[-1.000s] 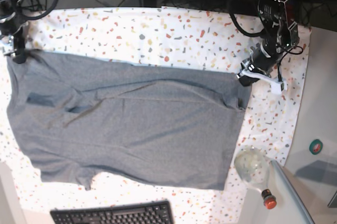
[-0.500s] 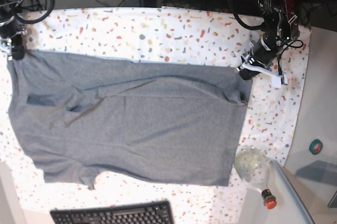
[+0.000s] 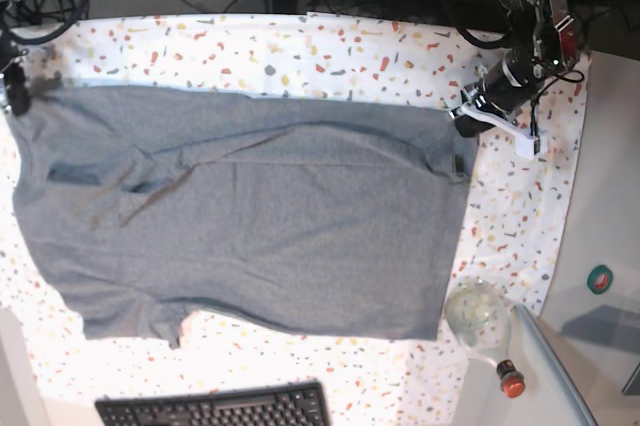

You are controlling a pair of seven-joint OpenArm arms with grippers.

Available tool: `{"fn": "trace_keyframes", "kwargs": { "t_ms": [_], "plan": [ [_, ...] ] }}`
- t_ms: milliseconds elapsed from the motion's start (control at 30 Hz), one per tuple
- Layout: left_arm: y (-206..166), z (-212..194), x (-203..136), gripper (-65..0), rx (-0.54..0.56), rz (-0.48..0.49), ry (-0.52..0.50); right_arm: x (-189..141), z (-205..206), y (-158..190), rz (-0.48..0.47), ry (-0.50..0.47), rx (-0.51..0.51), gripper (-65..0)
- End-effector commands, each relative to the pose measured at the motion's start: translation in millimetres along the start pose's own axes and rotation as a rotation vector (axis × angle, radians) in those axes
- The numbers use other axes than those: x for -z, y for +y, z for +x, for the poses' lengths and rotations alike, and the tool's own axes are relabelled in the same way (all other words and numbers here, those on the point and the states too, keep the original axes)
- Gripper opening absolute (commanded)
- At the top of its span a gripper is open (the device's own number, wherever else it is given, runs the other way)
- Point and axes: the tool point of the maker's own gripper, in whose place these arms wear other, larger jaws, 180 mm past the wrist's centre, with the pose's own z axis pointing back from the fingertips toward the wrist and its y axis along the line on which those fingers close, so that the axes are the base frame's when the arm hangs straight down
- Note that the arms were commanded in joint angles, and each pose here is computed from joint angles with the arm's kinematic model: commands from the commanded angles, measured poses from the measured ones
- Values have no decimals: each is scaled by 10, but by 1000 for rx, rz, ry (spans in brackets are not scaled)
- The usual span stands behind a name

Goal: Layout the t-shirt on the table in an organized manner, then fold the t-shirt properly
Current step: 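Lift the held edge with both grippers and stretch it taut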

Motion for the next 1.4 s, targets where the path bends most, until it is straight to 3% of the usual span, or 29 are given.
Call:
{"fn": "trace_keyframes", "kwargs": {
  "t_ms": [0, 167, 400, 600, 867, 1033, 1100, 1233, 1367],
  "plan": [
    [-57, 223, -57, -650, 13, -19, -55, -52, 162, 94, 24, -27, -36, -650],
    [119, 308, -211, -650, -21, 25, -42, -174, 220, 225, 24, 8, -98, -650],
    [209, 177, -251, -650, -28, 45, 18, -246, 258, 127, -58, 14, 6, -650],
    [179, 137, -367, -650, 9, 49, 45, -362, 117, 8, -112, 89, 43, -650],
    [125, 136, -418, -650, 28, 48, 63, -396, 161, 14, -117, 79, 29, -650],
    [506, 262, -486, -650, -77, 118, 17, -377, 218, 34, -113, 53, 25, -650],
    [519, 398, -573, -650, -67, 129, 0, -377, 337, 140, -94, 34, 5, -650],
    [401, 476, -739, -650, -16, 132, 10, -444, 387, 312, -72, 57, -40, -650],
    [490, 279, -686, -650, -52, 139, 47, -414, 122, 174, -88, 107, 19, -650]
  ]
}}
